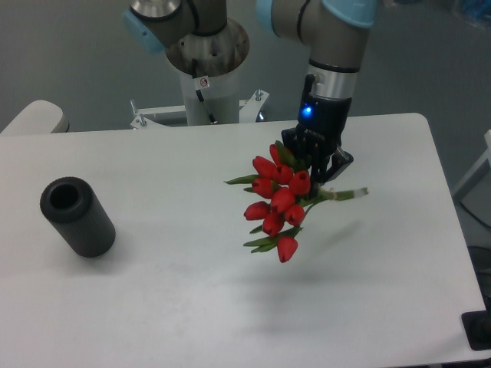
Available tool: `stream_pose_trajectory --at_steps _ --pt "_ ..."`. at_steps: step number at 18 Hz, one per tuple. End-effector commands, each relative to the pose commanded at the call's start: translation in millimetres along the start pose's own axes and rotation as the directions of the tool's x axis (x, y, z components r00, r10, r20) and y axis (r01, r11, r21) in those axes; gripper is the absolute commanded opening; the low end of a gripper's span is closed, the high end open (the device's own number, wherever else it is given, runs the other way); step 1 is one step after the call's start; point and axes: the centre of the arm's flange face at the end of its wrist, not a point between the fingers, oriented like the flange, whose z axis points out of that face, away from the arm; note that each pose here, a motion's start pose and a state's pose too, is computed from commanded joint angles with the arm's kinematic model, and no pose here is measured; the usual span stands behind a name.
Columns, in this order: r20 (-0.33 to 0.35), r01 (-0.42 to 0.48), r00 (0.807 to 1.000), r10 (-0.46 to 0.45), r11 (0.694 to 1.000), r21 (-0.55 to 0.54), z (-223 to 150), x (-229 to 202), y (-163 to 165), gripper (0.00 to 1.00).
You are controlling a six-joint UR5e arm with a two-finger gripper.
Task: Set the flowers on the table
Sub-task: 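Lower the tulip bouquet flat onto the white table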
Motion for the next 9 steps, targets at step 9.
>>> stream_pose_trajectory --at_steps 9 --pt "-0.231 -0.161 0.966 0.116 0.969 -0.186 107 19 -11 0.3"
